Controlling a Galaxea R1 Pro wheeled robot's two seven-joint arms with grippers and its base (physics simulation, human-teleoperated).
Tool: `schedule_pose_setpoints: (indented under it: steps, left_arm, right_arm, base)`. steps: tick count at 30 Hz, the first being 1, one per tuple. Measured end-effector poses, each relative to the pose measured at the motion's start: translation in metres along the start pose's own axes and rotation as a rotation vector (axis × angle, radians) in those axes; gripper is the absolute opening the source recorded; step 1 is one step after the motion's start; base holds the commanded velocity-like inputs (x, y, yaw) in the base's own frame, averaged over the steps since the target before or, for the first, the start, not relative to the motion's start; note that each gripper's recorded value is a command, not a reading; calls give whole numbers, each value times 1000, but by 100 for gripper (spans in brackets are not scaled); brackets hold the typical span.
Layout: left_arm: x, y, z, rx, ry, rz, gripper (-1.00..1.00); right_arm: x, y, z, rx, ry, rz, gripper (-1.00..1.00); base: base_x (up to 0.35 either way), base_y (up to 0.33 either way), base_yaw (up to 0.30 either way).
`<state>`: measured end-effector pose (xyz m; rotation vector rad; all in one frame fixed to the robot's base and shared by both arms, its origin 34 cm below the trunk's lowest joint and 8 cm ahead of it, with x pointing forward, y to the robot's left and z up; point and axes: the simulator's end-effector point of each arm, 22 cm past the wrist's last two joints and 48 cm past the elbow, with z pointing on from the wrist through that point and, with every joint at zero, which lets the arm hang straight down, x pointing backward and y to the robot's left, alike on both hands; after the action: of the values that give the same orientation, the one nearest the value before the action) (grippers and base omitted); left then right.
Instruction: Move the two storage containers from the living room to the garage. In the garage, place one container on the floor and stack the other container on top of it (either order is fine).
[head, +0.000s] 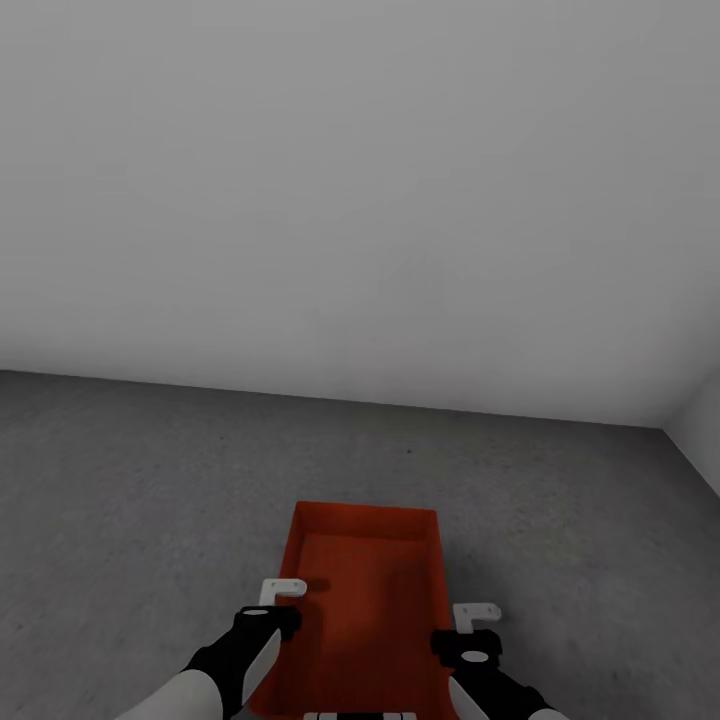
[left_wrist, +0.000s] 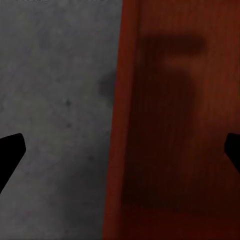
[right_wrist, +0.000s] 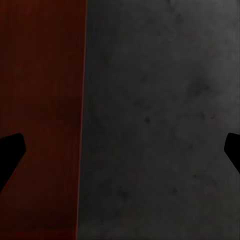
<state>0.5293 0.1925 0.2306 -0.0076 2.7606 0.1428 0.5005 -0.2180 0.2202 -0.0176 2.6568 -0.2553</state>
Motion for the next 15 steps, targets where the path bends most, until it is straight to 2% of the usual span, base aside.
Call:
schedule_pose_setpoints:
  steps: [10,15]
  left_arm:
    - [0,-1,0,6,1,0,100]
    - [-5,-1,-9,8,9,2,100]
  right_arm:
    - [0,0,0,0,0,0,100]
    - [-8,-1,-9,-1,0,0,100]
  base:
    - [0,0,0]
    - [0,0,0]
